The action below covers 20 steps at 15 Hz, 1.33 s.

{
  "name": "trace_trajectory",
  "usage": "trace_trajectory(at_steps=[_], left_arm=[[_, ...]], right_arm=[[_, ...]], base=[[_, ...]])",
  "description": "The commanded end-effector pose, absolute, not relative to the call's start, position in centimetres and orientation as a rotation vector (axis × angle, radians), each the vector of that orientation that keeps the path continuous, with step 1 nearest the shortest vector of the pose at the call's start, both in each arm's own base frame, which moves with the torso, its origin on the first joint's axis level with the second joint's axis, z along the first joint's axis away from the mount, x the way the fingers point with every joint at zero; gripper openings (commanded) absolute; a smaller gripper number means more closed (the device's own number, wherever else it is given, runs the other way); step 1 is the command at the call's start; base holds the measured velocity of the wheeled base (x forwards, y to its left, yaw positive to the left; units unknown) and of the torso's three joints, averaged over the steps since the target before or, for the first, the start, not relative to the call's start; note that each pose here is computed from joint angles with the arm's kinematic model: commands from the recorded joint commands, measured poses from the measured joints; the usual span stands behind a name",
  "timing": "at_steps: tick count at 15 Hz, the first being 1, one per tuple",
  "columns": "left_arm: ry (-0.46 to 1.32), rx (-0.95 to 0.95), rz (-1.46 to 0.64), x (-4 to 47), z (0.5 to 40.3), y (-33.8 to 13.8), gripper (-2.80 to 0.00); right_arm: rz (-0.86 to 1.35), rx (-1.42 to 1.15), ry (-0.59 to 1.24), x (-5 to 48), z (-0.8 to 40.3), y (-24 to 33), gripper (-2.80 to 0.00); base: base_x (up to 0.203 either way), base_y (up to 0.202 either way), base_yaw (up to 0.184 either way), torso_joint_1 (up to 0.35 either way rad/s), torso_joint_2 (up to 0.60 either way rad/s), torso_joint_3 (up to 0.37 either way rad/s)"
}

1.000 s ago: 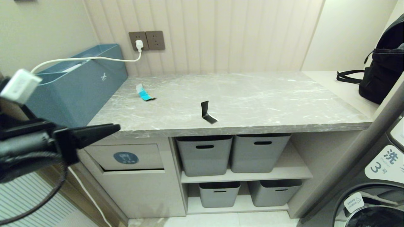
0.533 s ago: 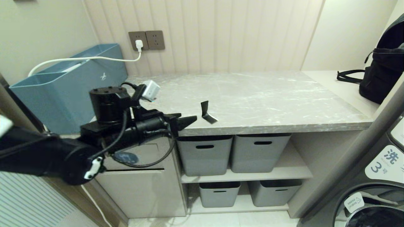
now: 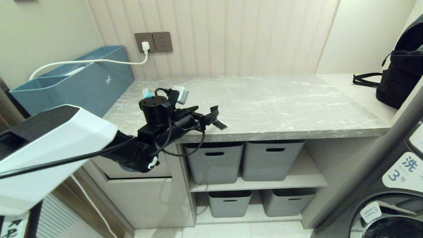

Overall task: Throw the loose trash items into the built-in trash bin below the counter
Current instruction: Pick up the garbage

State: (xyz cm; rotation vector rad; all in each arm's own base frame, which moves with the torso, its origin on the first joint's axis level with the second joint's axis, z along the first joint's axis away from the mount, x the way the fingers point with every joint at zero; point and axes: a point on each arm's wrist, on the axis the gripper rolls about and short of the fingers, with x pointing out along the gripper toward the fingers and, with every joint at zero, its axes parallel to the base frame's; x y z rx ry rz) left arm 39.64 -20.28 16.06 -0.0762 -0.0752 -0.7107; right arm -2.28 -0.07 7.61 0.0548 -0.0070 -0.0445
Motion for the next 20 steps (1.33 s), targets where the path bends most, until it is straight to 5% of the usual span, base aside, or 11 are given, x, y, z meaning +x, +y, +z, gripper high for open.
trace_trajectory(at_steps=[1, 9, 10, 20], left_arm=[[-0.054, -0.075, -0.712, 40.5, 14.6, -20.8, 0.0], [-0.072, -0.048, -0.723, 42.3, 15.2, -22.7, 0.0], [-0.073, -0.044, -0.722, 42.5, 15.2, -22.8, -2.8], [-0.077, -0.043, -0.721, 42.4, 16.0, -22.7, -2.8]], right_arm=[[-0.045, 0.055, -0.004, -2.3, 7.6, -0.1, -2.8], [-0.046, 0.055, -0.004, -2.3, 7.6, -0.1, -2.8], [-0.044, 0.055, -0.004, -2.3, 7.6, -0.1, -2.8], [-0.044, 0.055, -0.004, -2.3, 7.6, -0.1, -2.8]], base=[[0.0, 0.0, 0.0, 0.0, 0.0, 0.0], [0.0, 0.0, 0.0, 0.0, 0.0, 0.0], [0.0, 0.0, 0.0, 0.0, 0.0, 0.0], [0.0, 0.0, 0.0, 0.0, 0.0, 0.0]])
